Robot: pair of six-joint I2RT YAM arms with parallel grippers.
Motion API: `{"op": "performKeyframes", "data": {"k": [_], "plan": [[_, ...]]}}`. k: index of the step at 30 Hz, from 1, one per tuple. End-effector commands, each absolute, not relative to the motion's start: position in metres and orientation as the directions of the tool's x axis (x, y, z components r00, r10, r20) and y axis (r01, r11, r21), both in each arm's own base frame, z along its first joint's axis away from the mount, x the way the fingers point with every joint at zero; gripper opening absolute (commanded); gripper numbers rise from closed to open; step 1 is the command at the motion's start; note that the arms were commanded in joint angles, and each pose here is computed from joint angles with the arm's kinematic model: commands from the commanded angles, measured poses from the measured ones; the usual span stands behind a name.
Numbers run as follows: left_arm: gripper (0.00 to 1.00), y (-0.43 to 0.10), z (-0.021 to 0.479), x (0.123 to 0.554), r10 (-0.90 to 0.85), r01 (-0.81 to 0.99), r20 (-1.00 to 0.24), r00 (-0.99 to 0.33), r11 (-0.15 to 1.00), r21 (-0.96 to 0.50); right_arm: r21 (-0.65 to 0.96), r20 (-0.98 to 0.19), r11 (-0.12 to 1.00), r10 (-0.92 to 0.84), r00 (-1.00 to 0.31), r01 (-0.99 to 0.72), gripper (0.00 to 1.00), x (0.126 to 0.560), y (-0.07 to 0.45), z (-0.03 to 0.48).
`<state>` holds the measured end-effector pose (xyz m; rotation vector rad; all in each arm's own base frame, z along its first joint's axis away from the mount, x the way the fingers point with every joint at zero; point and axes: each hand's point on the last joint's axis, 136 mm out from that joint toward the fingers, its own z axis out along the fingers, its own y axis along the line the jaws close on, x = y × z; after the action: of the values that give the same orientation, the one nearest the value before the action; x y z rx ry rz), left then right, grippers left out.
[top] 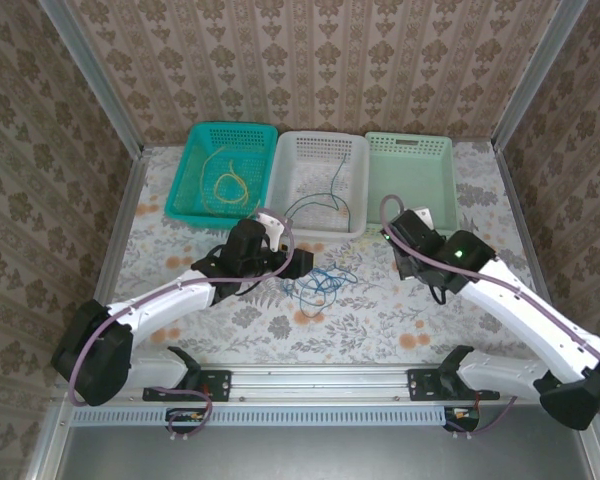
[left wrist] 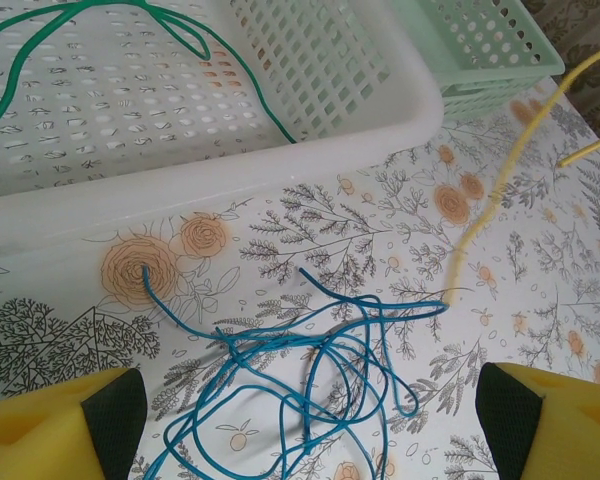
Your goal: Untangle the cables
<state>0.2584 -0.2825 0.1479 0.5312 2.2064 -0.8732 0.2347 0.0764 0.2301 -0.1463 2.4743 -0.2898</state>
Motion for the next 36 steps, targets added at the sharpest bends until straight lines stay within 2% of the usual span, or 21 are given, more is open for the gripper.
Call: {"op": "performKeyframes", "data": {"k": [1, 3, 9, 15, 20, 23, 28, 31, 36], "plan": [[0.89, -0.279, 0.169, 0.267, 0.093, 0.592, -0.764, -0.638, 0.694, -0.41, -0.272, -0.595, 0.961, -0.2, -0.778, -0.039, 0.0, 0.227, 0.066, 0.246], [0.89, -0.276, 0.175, 0.269, 0.077, 0.591, -0.774, -0.628, 0.694, -0.411, -0.222, -0.627, 0.974, -0.179, -0.758, -0.047, 0.0, 0.227, 0.071, 0.251], [0.89, -0.268, 0.204, 0.268, 0.054, 0.628, -0.833, -0.551, 0.684, -0.371, 0.116, -0.72, 0.975, -0.05, -0.692, -0.191, 0.0, 0.233, 0.129, 0.269], [0.89, -0.263, 0.232, 0.259, 0.038, 0.684, -0.888, -0.458, 0.653, -0.325, 0.356, -0.686, 0.894, 0.053, -0.726, -0.271, 0.0, 0.244, 0.175, 0.279], [0.88, -0.245, 0.252, 0.253, -0.013, 0.678, -0.925, -0.379, 0.676, -0.288, 0.559, -0.603, 0.799, 0.207, -0.771, -0.222, 0.0, 0.258, 0.182, 0.28], [0.85, -0.232, 0.255, 0.251, -0.028, 0.646, -0.93, -0.366, 0.712, -0.276, 0.619, -0.568, 0.758, 0.251, -0.784, -0.205, 0.0, 0.263, 0.184, 0.281], [0.84, -0.24, 0.263, 0.246, -0.073, 0.674, -0.929, -0.363, 0.667, -0.316, 0.728, -0.536, 0.644, 0.32, -0.782, -0.235, 0.0, 0.274, 0.201, 0.294], [0.84, -0.242, 0.275, 0.25, -0.176, 0.671, -0.92, -0.349, 0.639, -0.377, 0.775, -0.53, 0.574, 0.36, -0.768, -0.266, 0.0, 0.28, 0.21, 0.304], [0.84, -0.227, 0.291, 0.262, -0.321, 0.606, -0.881, -0.347, 0.64, -0.472, 0.804, -0.524, 0.526, 0.405, -0.749, -0.277, 0.0, 0.288, 0.214, 0.315]]}}
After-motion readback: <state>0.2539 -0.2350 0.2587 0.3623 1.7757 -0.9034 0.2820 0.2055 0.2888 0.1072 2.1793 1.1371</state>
